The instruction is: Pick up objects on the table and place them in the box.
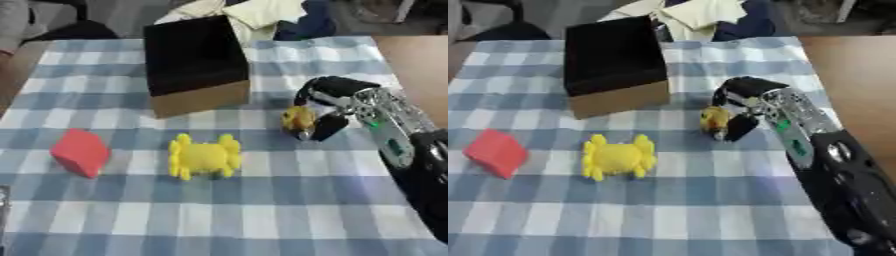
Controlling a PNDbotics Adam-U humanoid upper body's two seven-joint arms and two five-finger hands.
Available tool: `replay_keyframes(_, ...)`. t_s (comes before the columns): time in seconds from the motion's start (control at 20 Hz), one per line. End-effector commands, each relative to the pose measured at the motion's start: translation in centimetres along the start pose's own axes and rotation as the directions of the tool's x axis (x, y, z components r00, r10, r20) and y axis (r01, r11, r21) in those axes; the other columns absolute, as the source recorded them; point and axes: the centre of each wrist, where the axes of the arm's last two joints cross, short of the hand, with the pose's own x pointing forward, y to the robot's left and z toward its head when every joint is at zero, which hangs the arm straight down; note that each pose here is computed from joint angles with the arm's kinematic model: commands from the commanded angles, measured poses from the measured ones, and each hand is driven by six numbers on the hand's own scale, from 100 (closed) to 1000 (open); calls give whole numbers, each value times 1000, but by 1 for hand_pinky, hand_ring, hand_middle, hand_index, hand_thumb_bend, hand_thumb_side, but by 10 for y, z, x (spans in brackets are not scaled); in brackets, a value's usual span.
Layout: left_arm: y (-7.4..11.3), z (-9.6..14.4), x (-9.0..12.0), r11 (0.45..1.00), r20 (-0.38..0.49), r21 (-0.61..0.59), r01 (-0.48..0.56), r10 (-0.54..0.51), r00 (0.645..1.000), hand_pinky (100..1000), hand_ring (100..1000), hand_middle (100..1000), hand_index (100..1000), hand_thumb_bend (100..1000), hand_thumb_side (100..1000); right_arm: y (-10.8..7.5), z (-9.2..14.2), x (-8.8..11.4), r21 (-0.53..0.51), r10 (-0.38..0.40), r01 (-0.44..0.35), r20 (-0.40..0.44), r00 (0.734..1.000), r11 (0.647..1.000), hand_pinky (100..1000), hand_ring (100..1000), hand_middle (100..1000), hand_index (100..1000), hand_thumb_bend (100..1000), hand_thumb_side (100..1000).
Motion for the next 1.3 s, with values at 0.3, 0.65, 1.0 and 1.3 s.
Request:
replay_keyframes(0.3, 2, -7, 4, 1000, 31, 1, -3, 3, 1000, 622, 777, 681, 796, 118, 850, -18, 7, 0, -66, -33, 34, 20, 999, 997, 776, 780, 622, 733, 100, 340)
replay_keyframes(0.65, 3, -10, 5, 1000, 49, -16, 11, -10, 999, 623, 777, 682, 797, 113, 846, -48, 24, 7, -173, -63, 70, 49, 997, 982, 776, 773, 605, 729, 100, 321)
replay_keyframes(1.0, 2, -10, 5, 1000, 53, -27, 10, -8, 999, 624, 777, 682, 797, 112, 845, -92, 41, 33, -314, -37, 73, 117, 992, 947, 781, 770, 599, 727, 100, 307)
replay_keyframes(1.3, 0, -10, 6, 999, 52, -35, 0, 1, 999, 624, 777, 682, 797, 112, 845, -122, 34, 80, -389, 5, 68, 183, 983, 919, 787, 772, 605, 725, 100, 312)
